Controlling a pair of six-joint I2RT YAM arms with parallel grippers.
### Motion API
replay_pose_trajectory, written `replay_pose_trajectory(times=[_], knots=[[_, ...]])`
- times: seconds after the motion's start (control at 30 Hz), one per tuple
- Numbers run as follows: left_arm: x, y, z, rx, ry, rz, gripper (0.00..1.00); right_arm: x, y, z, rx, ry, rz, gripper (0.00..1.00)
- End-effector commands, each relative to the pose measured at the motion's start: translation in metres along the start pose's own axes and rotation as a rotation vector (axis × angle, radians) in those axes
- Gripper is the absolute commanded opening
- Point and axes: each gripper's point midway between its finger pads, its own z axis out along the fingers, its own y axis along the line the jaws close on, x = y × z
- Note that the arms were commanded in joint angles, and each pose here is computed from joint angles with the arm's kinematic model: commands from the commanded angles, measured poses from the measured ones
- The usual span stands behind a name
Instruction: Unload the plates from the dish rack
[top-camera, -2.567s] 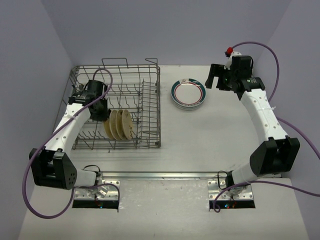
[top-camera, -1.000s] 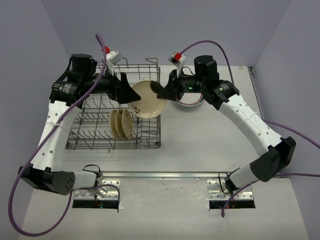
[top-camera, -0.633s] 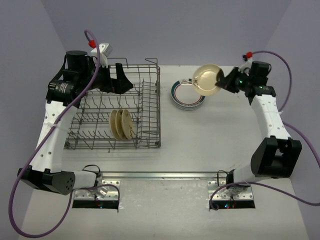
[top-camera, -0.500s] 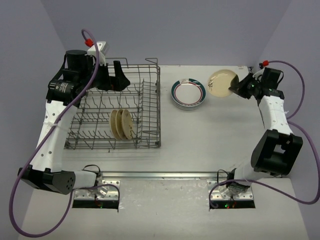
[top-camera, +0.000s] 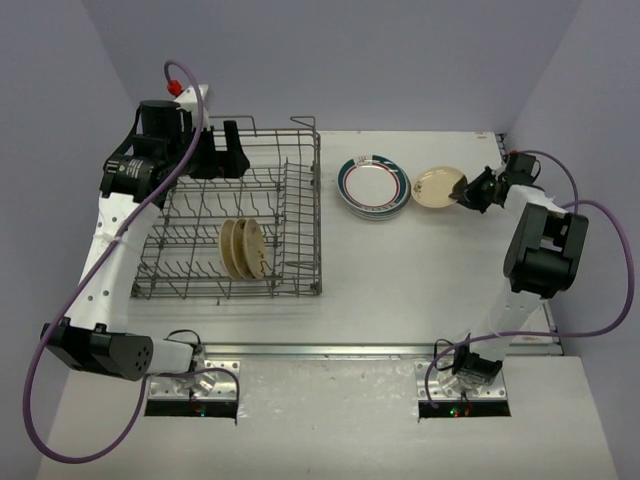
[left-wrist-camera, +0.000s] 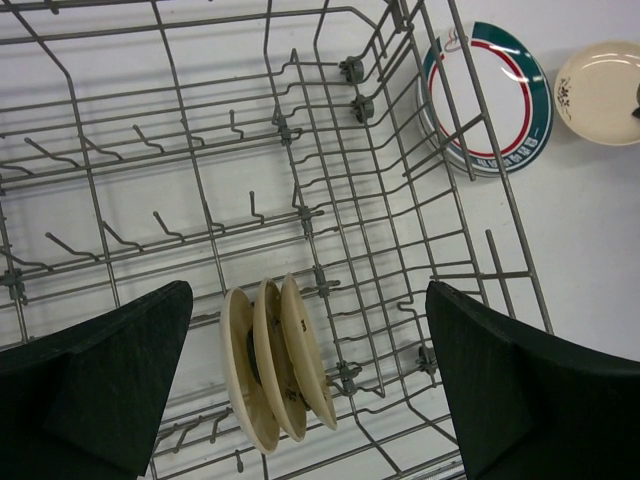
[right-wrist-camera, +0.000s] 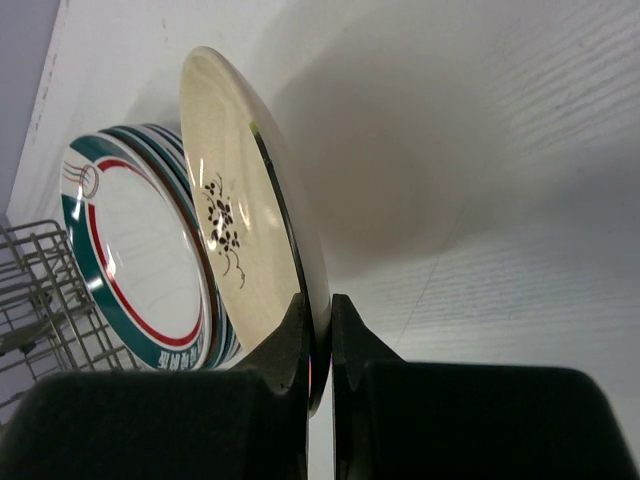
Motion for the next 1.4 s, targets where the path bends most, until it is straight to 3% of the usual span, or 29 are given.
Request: replay_pose_trajectory(times=[0.0,0.37,0.57,0.67,0.7,0.73,0.8,1.1,1.27,1.37], knots=[[-0.001,0.008,0.001,-0.03,-0.008,0.002,1.0,-0.047,0.022,0.005,-0.055,-0.138,-0.07,0.0],[0.007,0.019,0.009,-0.077,0.018,-0.002,1.0,-0.048,-0.008,0.034,0.019,-0.111,-0.079,0.0],[0.012,0.025,0.01,-0.104,0.028,-0.004,1.0,-0.044,-0.021,0.041,0.057,-0.082,-0.071,0.15],[0.013,0.029,0.01,-0.119,0.033,-0.003,1.0,-0.048,-0.026,0.041,0.081,-0.079,-0.084,0.33],[0.014,0.03,0.011,-0.127,0.035,-0.002,1.0,-0.048,-0.028,0.04,0.097,-0.075,-0.089,0.48],[0.014,0.031,0.011,-0.132,0.036,-0.002,1.0,-0.048,-0.03,0.04,0.112,-0.072,-0.093,0.57],[0.015,0.034,0.011,-0.144,0.041,0.004,1.0,-0.049,-0.039,0.035,0.169,-0.076,-0.097,0.67],[0.024,0.055,0.009,-0.255,0.059,0.02,0.98,-0.065,-0.046,0.005,0.306,-0.121,-0.191,0.72],[0.066,0.063,0.016,-0.277,0.186,0.007,0.9,-0.055,-0.032,-0.022,0.309,-0.154,-0.306,0.74],[0.099,0.069,0.018,-0.304,0.28,-0.027,0.8,-0.053,-0.001,-0.045,0.265,-0.213,-0.397,0.81]])
